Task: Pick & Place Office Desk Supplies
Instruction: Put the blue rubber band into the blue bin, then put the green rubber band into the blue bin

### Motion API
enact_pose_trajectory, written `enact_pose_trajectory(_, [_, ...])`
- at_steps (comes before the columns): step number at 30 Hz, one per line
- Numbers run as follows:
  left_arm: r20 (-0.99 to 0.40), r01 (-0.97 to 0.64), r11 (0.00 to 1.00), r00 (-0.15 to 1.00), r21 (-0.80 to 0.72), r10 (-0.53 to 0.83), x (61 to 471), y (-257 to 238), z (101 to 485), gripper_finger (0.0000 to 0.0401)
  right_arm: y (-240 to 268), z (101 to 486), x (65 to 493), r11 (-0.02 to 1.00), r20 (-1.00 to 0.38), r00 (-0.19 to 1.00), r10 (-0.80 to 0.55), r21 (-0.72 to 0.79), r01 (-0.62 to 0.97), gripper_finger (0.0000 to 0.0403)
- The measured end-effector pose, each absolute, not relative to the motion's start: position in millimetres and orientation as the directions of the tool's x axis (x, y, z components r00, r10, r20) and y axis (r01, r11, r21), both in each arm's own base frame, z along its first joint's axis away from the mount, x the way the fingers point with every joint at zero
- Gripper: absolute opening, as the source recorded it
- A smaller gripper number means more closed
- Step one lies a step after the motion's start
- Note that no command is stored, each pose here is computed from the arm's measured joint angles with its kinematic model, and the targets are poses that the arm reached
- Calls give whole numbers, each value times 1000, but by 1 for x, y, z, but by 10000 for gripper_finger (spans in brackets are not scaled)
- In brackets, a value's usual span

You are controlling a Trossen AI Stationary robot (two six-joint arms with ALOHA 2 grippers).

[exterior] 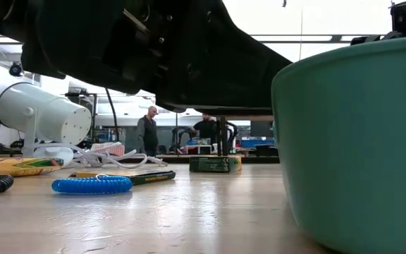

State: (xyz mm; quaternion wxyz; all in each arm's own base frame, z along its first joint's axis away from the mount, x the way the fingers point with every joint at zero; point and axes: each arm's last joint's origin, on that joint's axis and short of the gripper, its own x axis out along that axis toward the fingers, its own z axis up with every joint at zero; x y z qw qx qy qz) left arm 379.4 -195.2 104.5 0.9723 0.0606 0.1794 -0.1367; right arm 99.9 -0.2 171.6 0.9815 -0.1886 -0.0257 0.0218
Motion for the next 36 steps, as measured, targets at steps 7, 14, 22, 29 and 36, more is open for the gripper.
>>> enact_pose_trajectory(7, [-388,289,954,890,74,-240,379,-195,103,230,0,172,100,928,42,998,52,-371,-33,8])
enact_pose_trajectory(14, [-417,285,955,880,80,-228,377,-194,102,229,0,172,100,928,42,998,53,-371,-33,8])
enact_pose_trajectory(22, [-435,273,958,876,88,-209,376,-190,112,230,0,171,100,928,42,998,53,-371,-33,8])
enact_pose_trajectory(29, [-510,253,960,845,120,-159,381,-187,117,230,0,172,100,928,42,998,52,-371,-32,8])
enact_pose_trajectory(36, [-579,247,960,805,133,-127,394,-187,131,230,0,172,100,928,43,998,52,-371,-32,8])
